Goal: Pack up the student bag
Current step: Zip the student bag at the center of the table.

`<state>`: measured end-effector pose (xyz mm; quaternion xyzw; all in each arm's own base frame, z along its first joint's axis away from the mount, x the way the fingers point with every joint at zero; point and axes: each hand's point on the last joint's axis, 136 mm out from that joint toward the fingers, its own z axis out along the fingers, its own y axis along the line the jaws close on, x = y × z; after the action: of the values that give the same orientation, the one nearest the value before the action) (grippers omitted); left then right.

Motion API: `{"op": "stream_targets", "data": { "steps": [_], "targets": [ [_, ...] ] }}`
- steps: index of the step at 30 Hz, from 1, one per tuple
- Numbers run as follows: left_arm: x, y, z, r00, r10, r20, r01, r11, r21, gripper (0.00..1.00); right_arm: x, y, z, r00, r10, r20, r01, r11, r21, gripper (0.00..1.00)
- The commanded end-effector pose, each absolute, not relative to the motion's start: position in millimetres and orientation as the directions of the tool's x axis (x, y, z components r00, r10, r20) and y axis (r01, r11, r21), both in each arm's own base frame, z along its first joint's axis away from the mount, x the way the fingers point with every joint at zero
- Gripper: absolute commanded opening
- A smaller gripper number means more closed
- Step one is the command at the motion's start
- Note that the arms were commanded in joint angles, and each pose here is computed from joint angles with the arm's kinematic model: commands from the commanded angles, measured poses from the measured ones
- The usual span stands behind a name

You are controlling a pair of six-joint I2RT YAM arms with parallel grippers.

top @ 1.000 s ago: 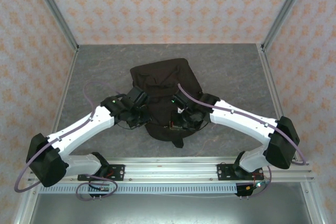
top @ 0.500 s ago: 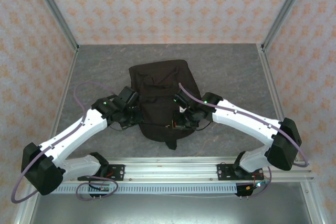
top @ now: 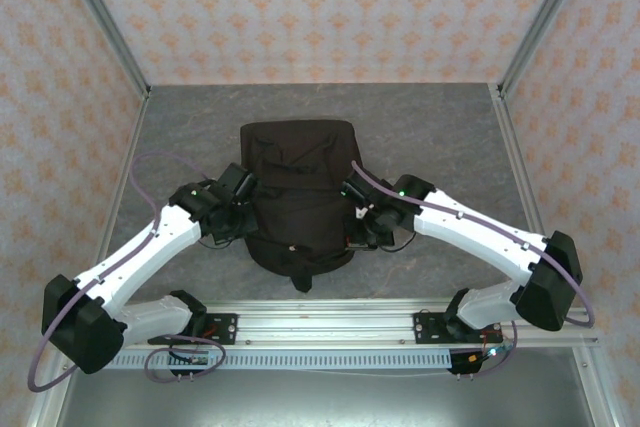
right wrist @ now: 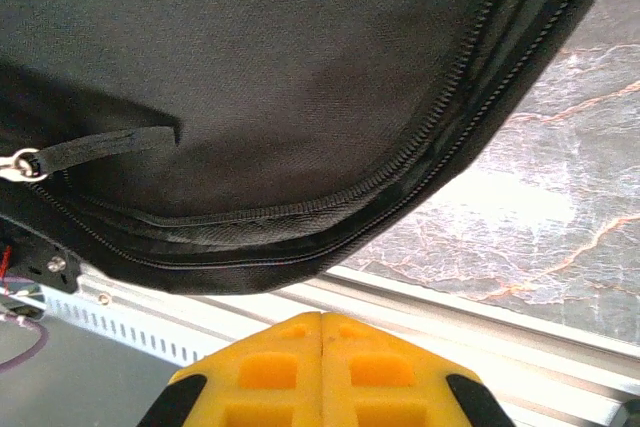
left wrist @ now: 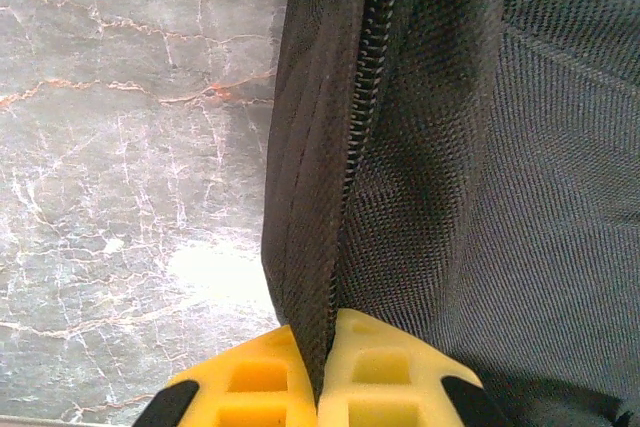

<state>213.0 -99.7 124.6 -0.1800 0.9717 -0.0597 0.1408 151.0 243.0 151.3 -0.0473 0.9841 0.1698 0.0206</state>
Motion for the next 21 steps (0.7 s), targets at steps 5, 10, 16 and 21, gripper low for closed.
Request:
{"op": "stream_targets", "data": {
  "steps": [5, 10, 16, 21],
  "targets": [
    [225.6, -93.3, 133.1, -0.884, -0.332, -0.329, -0.299, 0.943, -0.147, 0.00, 158.4, 249.9, 157.6, -0.990, -0.106, -0.094, -0.133, 0.926, 0.353, 0.00],
    [219.3, -89.5, 128.7, -0.883, -0.300, -0.360, -0.260, 0.953, -0.156, 0.00, 160.9, 283.3, 162.9, -0.992, -0.076, -0.098, -0.116, 0.846, 0.520, 0.33],
    [215.1, -91.7, 122.1, -0.884, -0.279, -0.376, -0.224, 0.957, -0.184, 0.00, 164.2, 308.2, 147.7, -0.996, -0.069, -0.063, -0.093, 0.801, 0.591, 0.45],
    [212.7, -89.0, 122.2, -0.863, -0.277, -0.423, -0.210, 0.957, -0.198, 0.00, 158.8, 325.1, 129.4, -0.992, -0.115, -0.043, -0.118, 0.799, 0.589, 0.49]
  ]
}}
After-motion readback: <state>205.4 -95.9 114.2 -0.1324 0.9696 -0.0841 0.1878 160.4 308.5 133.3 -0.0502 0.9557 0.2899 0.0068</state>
